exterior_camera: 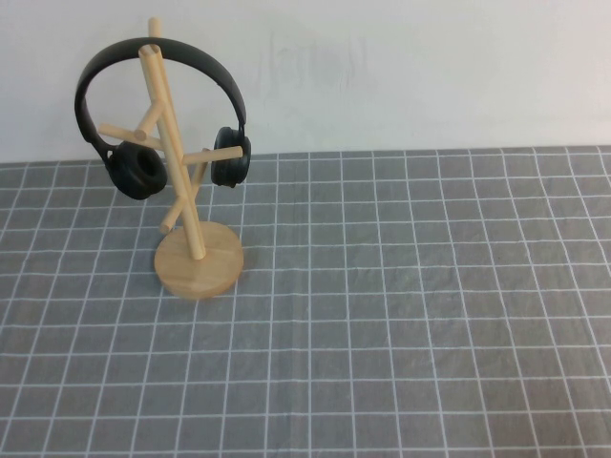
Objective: Take out the headphones from the headphone stand
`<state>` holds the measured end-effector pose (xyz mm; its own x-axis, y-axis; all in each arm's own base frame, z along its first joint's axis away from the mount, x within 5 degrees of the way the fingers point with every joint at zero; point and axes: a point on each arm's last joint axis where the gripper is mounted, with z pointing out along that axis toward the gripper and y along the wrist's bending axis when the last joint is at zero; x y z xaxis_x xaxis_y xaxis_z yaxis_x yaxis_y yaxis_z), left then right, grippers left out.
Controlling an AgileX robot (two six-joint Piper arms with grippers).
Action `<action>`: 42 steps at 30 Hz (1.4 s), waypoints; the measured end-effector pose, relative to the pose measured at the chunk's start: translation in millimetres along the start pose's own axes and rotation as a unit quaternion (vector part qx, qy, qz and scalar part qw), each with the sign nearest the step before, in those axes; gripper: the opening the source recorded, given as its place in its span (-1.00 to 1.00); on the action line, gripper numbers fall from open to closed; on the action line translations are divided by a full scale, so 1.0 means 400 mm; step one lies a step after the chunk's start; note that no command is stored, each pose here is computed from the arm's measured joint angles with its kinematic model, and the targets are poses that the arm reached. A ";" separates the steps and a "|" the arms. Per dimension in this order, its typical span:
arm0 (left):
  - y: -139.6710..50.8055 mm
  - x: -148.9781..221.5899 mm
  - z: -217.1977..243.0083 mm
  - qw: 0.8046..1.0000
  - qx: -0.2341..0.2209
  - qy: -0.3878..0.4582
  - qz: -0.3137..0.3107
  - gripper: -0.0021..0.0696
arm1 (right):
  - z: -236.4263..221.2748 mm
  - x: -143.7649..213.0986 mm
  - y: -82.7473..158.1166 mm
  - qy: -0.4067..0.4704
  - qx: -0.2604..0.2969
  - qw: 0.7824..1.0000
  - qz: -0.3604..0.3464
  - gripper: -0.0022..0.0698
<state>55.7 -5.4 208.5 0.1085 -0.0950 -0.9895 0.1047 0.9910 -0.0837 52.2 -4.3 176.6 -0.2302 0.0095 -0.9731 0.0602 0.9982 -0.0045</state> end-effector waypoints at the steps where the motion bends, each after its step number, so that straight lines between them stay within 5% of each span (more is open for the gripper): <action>1: -0.002 -0.015 -0.001 0.999 0.005 -0.034 0.000 -0.95 | 0.000 0.000 0.000 0.000 0.000 1.000 0.000 -0.96; 7: -0.012 -0.076 -0.013 0.985 0.027 -0.170 0.000 -0.95 | 0.000 0.000 0.000 0.000 0.000 1.000 0.000 -0.96; 15: -0.015 -0.104 -0.025 0.972 0.035 -0.234 -0.006 -0.95 | 0.000 0.000 0.000 0.000 0.000 1.000 0.000 -0.96; 31: -0.034 -0.416 0.080 0.993 -0.002 -0.083 0.080 -0.95 | 0.000 0.000 0.000 0.000 0.000 1.000 0.000 -0.96; 42: -0.029 -0.323 0.345 0.998 0.005 0.015 0.064 -0.95 | 0.000 0.000 0.000 0.000 0.000 1.000 0.000 -0.96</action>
<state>176.8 -17.6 353.6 0.0920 0.0346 -0.9952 0.1016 0.9939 0.0440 52.2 -4.3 176.6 -0.2302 0.0095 -0.9731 0.0602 0.9982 -0.0045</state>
